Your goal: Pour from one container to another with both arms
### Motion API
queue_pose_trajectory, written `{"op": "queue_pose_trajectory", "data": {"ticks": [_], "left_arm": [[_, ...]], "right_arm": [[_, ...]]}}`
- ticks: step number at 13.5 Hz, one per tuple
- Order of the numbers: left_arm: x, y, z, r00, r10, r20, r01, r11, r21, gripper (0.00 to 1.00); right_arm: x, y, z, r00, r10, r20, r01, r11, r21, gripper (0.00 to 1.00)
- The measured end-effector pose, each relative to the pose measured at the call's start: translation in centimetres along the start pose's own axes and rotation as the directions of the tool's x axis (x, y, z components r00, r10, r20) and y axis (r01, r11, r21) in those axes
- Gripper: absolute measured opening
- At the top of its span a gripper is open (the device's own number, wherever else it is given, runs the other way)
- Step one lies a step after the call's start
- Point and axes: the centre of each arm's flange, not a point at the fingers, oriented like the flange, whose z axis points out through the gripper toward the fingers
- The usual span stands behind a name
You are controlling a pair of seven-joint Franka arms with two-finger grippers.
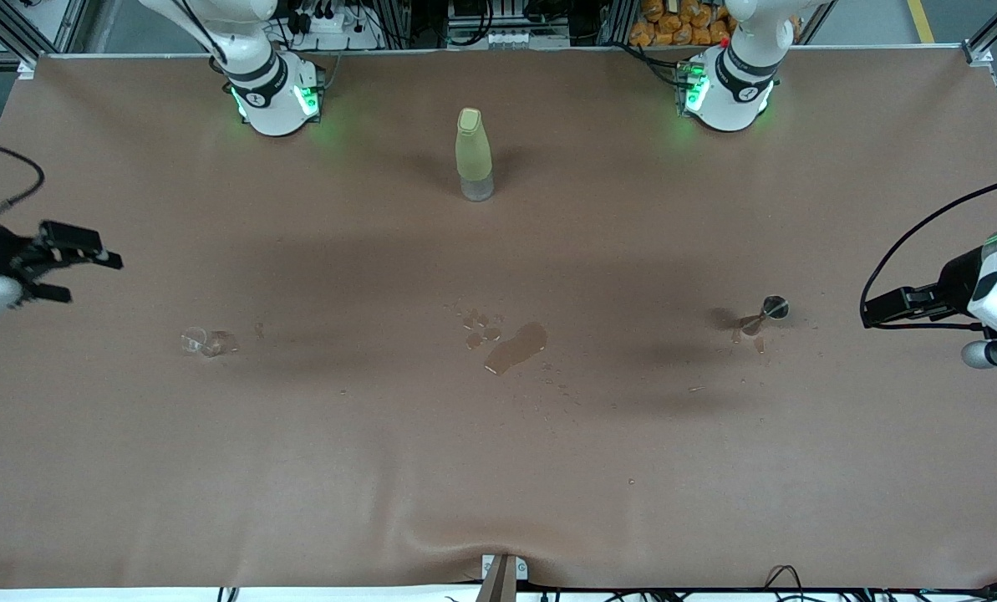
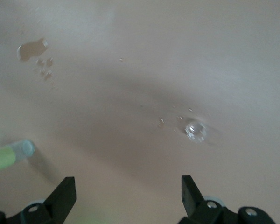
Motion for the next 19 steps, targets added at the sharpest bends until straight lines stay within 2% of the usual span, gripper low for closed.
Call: {"op": "queue_pose_trajectory", "data": {"ticks": [2, 3, 6, 8, 10, 12, 16, 19], "left_arm": [[0.0, 0.0, 0.0, 1.0, 0.0, 0.001, 0.0, 1.0, 0.0, 1.0], [0.0, 0.0, -0.2, 1.0, 0.0, -0.001, 0.0, 1.0, 0.001, 1.0], [-0.2, -0.6, -1.0, 1.0, -0.015, -0.015, 0.015, 1.0, 0.005, 1.0], [-0.2, -1.3, -1.2, 0.999, -0.032, -0.018, 0.032, 0.999, 0.006, 1.0], [-0.2, -1.8, -1.4, 0.998, -0.053, -0.019, 0.053, 0.999, -0.001, 1.0], [-0.4, -1.4, -1.6, 0.997, -0.078, -0.022, 0.078, 0.997, 0.0, 1.0], [-1.3, 2.9, -2.4, 0.995, -0.096, -0.038, 0.097, 0.995, 0.026, 1.0], [-1.5, 3.5, -2.5, 0.997, -0.064, -0.035, 0.065, 0.998, 0.016, 1.0]], "right_arm": [[-2.1, -0.1, -2.9, 0.995, 0.098, -0.013, -0.099, 0.99, -0.105, 1.0], [-2.9, -0.1, -3.9, 0.984, 0.178, -0.028, -0.181, 0.974, -0.136, 1.0], [-4.8, -1.4, -5.8, 0.906, 0.418, -0.063, -0.423, 0.895, -0.141, 1.0], [-5.0, -2.1, -6.7, 0.854, 0.509, -0.106, -0.519, 0.844, -0.133, 1.0], [-4.5, -2.1, -6.8, 0.851, 0.505, -0.147, -0.523, 0.841, -0.14, 1.0], [-3.9, -1.4, -5.5, 0.856, 0.491, -0.165, -0.513, 0.845, -0.148, 1.0], [-3.6, -0.6, -3.3, 0.851, 0.48, -0.212, -0.514, 0.845, -0.149, 1.0], [-4.1, 0.2, -3.1, 0.847, 0.483, -0.223, -0.52, 0.841, -0.151, 1.0]]}}
